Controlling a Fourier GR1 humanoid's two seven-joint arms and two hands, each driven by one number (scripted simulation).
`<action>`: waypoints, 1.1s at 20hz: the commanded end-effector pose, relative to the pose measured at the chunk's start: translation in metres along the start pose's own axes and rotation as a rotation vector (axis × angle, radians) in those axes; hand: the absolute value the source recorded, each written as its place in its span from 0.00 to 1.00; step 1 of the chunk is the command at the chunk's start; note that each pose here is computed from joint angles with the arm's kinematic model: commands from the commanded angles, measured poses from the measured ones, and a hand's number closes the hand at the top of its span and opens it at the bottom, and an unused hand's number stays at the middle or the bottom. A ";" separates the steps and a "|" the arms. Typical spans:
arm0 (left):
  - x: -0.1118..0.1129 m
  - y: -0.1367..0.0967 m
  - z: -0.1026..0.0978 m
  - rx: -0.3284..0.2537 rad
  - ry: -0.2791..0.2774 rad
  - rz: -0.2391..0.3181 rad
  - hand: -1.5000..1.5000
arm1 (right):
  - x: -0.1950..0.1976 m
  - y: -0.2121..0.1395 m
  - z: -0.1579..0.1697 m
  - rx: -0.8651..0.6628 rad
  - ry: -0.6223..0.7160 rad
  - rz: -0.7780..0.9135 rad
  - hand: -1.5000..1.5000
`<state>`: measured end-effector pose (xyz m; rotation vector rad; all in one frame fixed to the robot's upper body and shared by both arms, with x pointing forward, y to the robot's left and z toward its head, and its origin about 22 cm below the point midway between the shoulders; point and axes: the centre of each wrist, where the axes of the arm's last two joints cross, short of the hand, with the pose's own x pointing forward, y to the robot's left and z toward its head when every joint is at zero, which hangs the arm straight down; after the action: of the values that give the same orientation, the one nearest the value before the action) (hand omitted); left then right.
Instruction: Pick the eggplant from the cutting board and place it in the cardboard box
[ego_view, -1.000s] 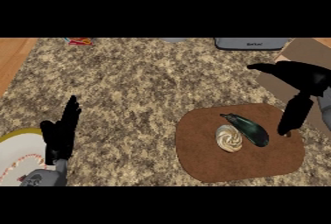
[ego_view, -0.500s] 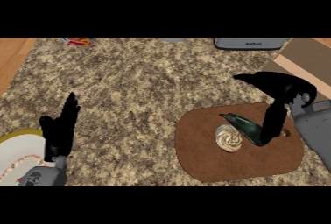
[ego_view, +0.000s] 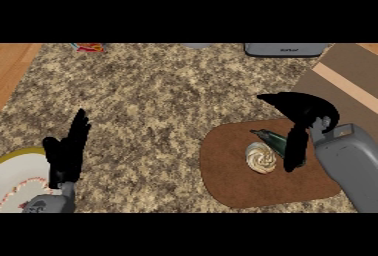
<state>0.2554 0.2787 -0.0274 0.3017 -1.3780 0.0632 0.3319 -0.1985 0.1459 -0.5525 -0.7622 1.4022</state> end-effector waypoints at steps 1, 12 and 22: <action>0.002 -0.023 -0.001 -0.005 -0.014 0.004 0.50 | 0.000 -0.004 0.005 0.023 0.077 0.035 0.00; 0.007 -0.007 -0.021 0.011 -0.012 -0.003 0.50 | 0.025 0.004 -0.026 0.021 0.126 0.049 0.00; -0.017 -0.009 0.000 0.002 -0.010 0.003 0.50 | -0.003 0.021 -0.051 0.062 0.164 0.095 0.00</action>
<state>0.2598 0.2715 -0.0294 0.3092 -1.3857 0.0609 0.3461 -0.1922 0.1063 -0.6447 -0.5939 1.4353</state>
